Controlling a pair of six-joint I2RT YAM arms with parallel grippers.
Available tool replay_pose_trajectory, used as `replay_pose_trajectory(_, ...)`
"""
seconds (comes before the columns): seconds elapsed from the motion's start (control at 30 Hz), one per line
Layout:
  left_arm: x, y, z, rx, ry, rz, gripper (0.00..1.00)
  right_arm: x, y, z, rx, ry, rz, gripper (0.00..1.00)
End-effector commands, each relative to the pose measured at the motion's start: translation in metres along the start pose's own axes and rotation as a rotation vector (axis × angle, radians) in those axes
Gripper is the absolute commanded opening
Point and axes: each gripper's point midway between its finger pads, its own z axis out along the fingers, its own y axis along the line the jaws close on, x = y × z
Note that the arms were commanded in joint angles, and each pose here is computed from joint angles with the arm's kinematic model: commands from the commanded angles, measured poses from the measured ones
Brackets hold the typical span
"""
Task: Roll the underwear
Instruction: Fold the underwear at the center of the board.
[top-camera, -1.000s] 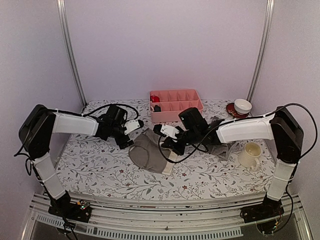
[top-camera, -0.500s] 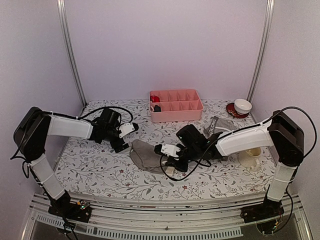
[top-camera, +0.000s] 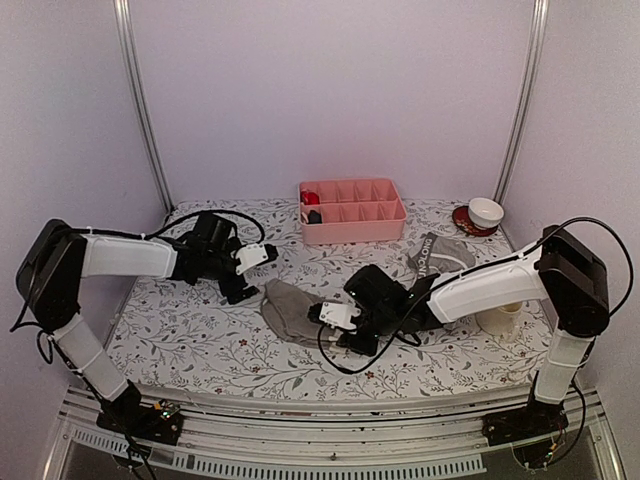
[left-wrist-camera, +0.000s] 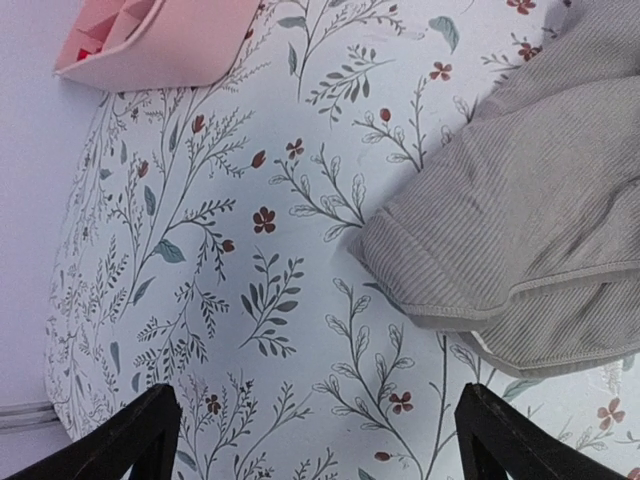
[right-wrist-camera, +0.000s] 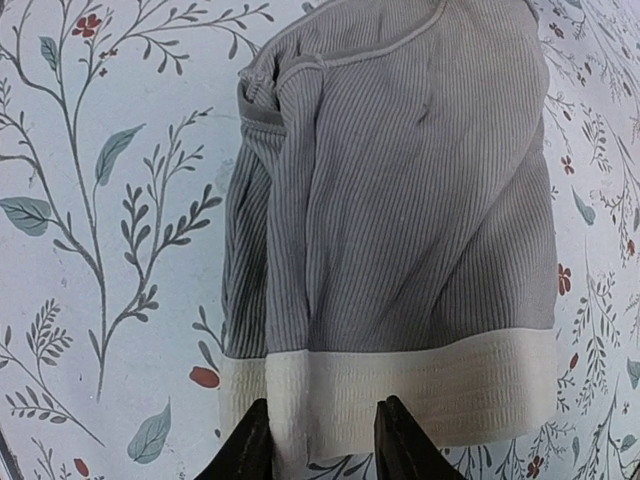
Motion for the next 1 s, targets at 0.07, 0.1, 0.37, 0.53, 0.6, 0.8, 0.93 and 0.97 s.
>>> replay_pose_trajectory(0.07,-0.014,-0.003,-0.008,0.081,-0.079,-0.007,0.98,0.018,-0.007,-0.008,0.125,0.101,-0.011,0.41)
replay_pose_trajectory(0.1,-0.016,-0.003,-0.006,0.117,-0.076,-0.044,0.99,0.016,-0.006,-0.009,0.136,0.103,-0.022,0.45)
replay_pose_trajectory(0.37,-0.042,0.029,-0.012,0.167,-0.161,-0.212,0.99,-0.027,-0.001,-0.019,0.231,0.04,-0.121,0.54)
replay_pose_trajectory(0.53,-0.04,0.031,0.007,0.173,-0.142,-0.246,0.98,-0.063,-0.007,-0.02,0.29,-0.046,-0.168,0.58)
replay_pose_trajectory(0.6,-0.038,0.028,0.015,0.188,-0.133,-0.265,0.98,-0.076,-0.007,-0.015,0.297,-0.065,-0.195,0.58)
replay_pose_trajectory(0.8,-0.036,0.023,0.025,0.2,-0.133,-0.307,0.98,-0.106,-0.009,0.016,0.292,-0.079,-0.249,0.54)
replay_pose_trajectory(0.93,-0.032,0.023,0.028,0.188,-0.122,-0.335,0.99,-0.112,-0.007,0.036,0.273,-0.064,-0.28,0.53)
replay_pose_trajectory(0.97,-0.031,0.023,0.029,0.186,-0.119,-0.337,0.98,-0.112,-0.005,0.04,0.264,-0.061,-0.286,0.52)
